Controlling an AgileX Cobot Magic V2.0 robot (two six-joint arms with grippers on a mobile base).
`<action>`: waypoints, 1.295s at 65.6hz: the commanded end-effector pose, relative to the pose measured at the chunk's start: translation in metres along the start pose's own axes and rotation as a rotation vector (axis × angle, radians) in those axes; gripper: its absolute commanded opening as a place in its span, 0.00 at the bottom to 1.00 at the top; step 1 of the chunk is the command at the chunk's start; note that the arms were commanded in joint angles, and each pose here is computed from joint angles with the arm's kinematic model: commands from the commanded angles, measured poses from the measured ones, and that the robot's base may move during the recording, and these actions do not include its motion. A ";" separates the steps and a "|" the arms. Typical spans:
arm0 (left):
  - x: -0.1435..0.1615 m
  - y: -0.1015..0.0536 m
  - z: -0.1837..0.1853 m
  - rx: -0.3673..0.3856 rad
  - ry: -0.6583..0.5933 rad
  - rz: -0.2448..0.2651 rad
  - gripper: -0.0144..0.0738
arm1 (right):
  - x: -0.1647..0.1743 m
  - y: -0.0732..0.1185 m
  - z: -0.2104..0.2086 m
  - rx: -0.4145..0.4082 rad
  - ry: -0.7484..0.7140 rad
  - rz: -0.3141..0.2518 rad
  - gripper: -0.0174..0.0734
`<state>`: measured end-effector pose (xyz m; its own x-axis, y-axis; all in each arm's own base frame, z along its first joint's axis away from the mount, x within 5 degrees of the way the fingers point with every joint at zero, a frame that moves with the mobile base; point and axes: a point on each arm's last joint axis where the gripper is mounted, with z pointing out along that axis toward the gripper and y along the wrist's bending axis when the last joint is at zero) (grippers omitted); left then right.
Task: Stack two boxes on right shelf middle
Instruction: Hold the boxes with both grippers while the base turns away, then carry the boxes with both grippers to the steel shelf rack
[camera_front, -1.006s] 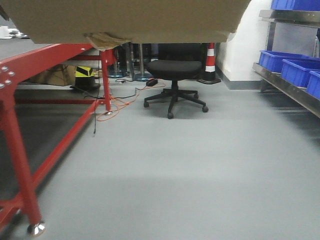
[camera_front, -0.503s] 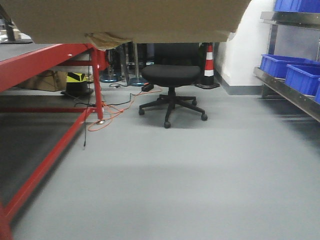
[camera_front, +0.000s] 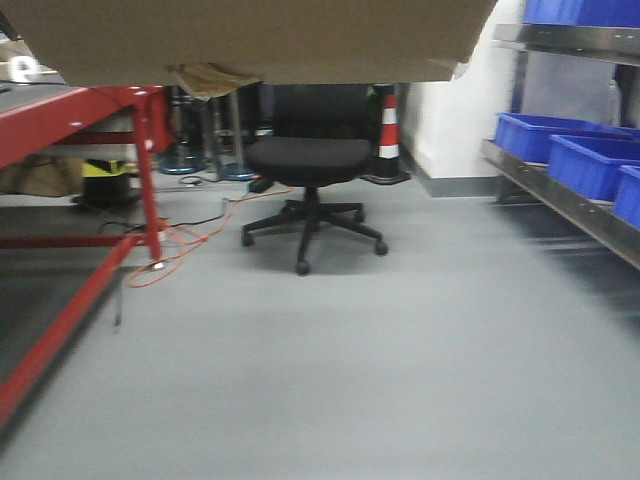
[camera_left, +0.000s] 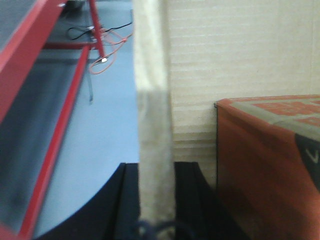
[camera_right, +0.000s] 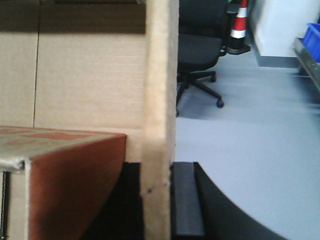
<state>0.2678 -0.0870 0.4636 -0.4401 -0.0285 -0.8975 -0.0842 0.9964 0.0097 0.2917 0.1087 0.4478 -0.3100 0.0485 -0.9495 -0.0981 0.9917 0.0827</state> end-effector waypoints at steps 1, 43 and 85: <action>-0.005 0.004 -0.003 -0.018 -0.033 0.012 0.04 | -0.016 0.002 -0.010 -0.050 -0.119 -0.016 0.02; -0.005 0.004 -0.003 -0.018 -0.033 0.012 0.04 | -0.027 0.011 -0.012 -0.151 -0.242 -0.019 0.02; -0.005 0.004 -0.003 -0.018 -0.033 0.012 0.04 | -0.042 0.023 -0.020 -0.298 -0.419 -0.023 0.02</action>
<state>0.2667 -0.0834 0.4650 -0.4350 -0.0215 -0.9002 -0.1063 0.9939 0.0276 0.2947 0.1189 0.4694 -0.0804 0.0530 -0.9954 -0.2532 0.9647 0.0718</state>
